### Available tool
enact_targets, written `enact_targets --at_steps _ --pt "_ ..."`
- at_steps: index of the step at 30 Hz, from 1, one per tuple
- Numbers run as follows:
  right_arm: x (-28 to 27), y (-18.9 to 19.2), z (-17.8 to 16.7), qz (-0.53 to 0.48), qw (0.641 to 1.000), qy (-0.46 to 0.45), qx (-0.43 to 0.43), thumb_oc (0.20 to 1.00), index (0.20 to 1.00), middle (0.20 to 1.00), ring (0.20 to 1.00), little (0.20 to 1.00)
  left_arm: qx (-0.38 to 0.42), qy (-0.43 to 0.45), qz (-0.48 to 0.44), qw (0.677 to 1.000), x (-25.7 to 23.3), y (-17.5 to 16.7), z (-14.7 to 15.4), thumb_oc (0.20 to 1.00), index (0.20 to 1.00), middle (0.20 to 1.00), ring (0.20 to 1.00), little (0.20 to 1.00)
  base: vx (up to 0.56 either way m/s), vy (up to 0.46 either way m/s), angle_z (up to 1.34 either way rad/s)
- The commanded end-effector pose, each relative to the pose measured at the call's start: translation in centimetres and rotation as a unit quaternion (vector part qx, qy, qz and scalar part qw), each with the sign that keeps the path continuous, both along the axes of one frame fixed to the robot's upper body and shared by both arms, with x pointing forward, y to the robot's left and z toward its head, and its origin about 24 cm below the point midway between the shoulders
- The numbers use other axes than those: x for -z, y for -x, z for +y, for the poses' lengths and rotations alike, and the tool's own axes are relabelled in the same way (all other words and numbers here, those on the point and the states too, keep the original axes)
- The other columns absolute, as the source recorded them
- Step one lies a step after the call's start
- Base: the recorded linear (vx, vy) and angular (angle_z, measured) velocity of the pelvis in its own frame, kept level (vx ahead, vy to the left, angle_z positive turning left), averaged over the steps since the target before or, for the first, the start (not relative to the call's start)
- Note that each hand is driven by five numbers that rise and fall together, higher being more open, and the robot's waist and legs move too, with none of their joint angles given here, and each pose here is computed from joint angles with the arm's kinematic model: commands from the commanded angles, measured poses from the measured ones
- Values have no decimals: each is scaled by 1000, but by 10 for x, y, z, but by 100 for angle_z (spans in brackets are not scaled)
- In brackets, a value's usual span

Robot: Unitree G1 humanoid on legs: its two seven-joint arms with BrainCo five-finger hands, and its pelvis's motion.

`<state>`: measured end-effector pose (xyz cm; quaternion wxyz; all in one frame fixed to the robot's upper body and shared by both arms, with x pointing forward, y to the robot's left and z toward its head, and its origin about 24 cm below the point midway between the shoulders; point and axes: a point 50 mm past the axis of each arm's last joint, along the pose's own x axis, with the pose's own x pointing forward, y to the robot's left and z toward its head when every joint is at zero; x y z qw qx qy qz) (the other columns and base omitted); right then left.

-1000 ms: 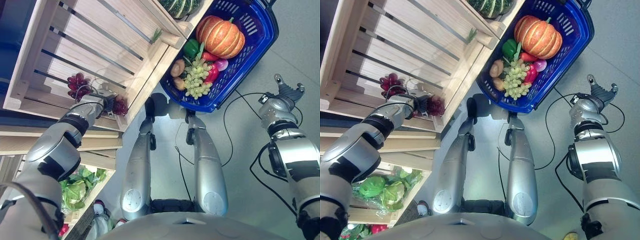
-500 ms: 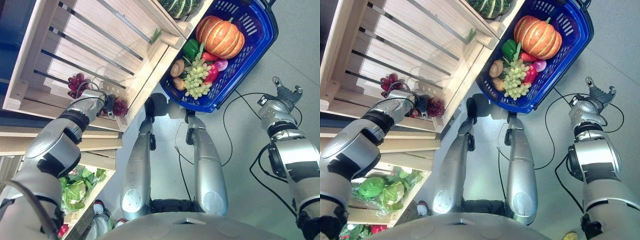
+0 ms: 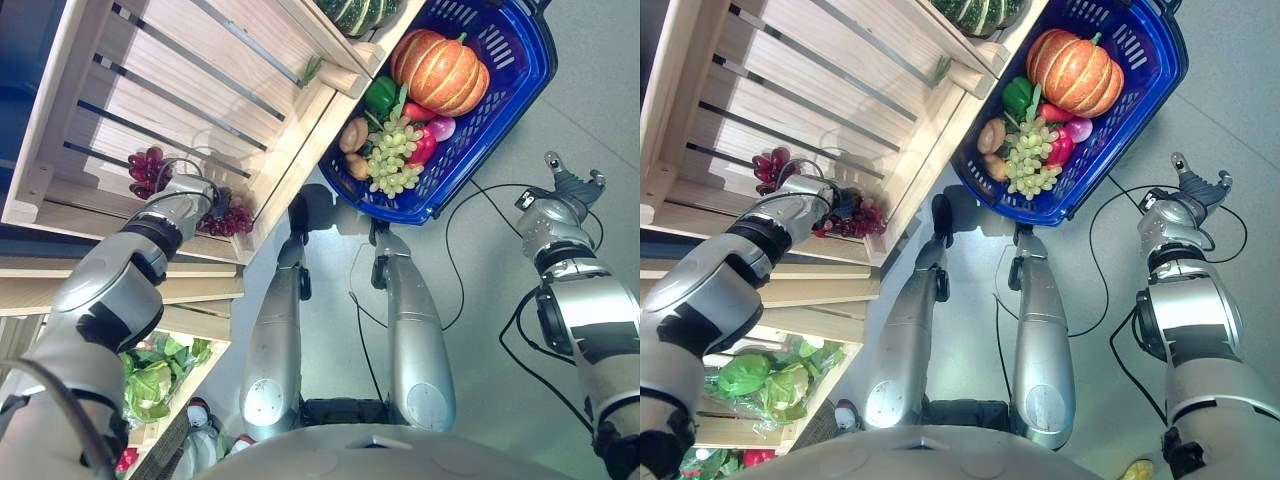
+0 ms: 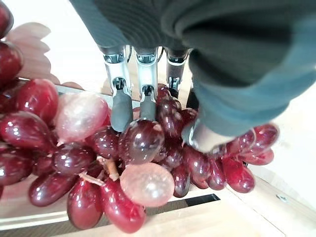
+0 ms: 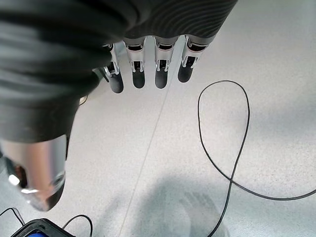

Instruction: Pick up fruits and vegetables into the basket

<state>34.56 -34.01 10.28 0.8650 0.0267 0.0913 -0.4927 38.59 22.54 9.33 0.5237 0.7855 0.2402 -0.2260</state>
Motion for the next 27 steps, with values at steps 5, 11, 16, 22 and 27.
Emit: enact_targets --at_steps 5,11,16,22,27 --pt "16 16 -11 18 999 7 28 1000 1000 1000 1000 1000 -94 -54 123 986 59 46 56 200 200 200 200 200 0 0 0" --pt "16 16 -11 16 999 8 29 1000 1000 1000 1000 1000 -109 5 100 989 58 44 52 200 200 200 200 200 0 0 0" --pt "14 15 -10 16 999 14 29 1000 1000 1000 1000 1000 -197 256 42 946 54 37 38 200 200 200 200 200 0 0 0" --pt "15 17 -13 21 999 22 29 1000 1000 1000 1000 1000 -239 556 -34 795 28 25 29 200 200 200 200 200 6 38 -2" --pt "21 25 -19 30 999 34 28 1000 1000 1000 1000 1000 -223 753 -83 614 6 22 27 200 200 200 200 200 19 65 -3"
